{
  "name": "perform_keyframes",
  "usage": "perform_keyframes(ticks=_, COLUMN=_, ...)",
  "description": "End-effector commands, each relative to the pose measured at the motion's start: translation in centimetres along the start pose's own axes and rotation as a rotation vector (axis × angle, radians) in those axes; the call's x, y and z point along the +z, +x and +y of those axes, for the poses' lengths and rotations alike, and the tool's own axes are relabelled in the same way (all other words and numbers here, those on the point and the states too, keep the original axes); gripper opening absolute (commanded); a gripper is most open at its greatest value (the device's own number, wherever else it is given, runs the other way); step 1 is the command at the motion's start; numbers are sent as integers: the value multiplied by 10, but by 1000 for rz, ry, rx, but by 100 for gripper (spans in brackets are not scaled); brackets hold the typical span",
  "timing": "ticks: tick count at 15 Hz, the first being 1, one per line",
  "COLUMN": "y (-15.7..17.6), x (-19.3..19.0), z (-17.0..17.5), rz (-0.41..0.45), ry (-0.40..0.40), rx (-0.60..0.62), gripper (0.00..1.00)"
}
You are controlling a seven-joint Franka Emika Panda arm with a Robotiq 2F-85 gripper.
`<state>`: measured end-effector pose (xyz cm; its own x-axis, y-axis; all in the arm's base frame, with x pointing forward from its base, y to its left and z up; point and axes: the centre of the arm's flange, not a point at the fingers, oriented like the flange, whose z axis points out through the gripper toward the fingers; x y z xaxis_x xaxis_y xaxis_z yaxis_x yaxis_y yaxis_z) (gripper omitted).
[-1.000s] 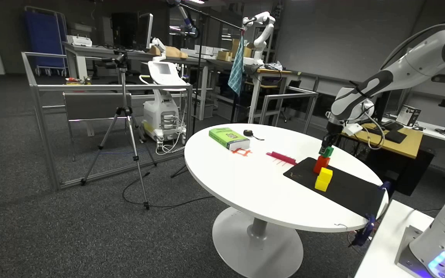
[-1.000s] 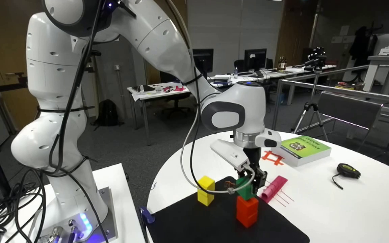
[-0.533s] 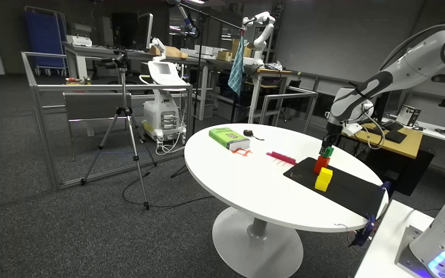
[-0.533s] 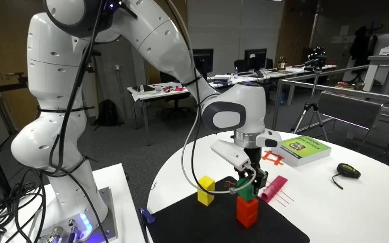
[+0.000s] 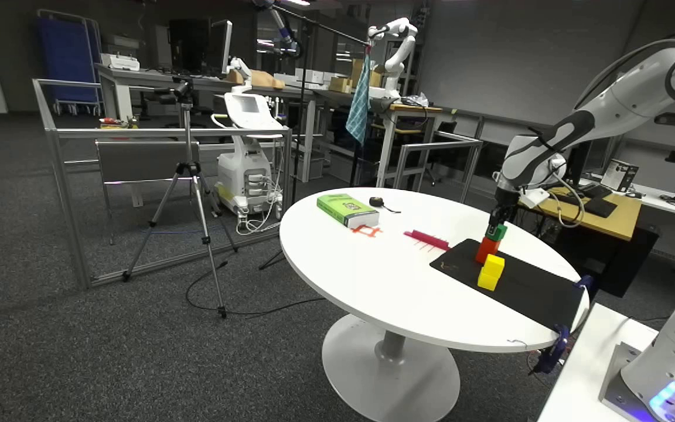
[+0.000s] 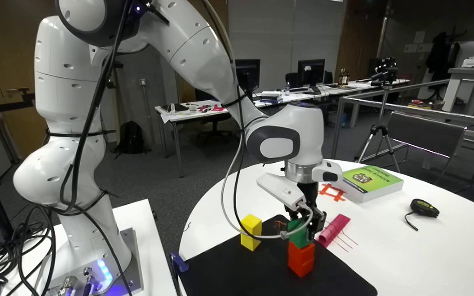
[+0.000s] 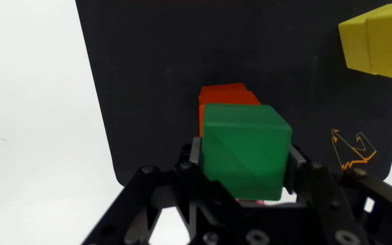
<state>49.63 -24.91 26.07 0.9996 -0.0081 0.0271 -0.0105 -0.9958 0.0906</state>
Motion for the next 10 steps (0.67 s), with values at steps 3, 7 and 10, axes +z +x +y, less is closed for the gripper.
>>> perform_keyframes(ticks=3, y=6, x=1, z=7, rz=-19, ry=-12, rx=2, gripper=31)
perform_keyframes(ticks=7, y=8, x=-2, z=7, rz=-12, ry=-12, rx=2, gripper=96)
perform_keyframes(ticks=10, y=9, x=-7, z=8, rz=-4, ry=-15, rx=-1, gripper=100)
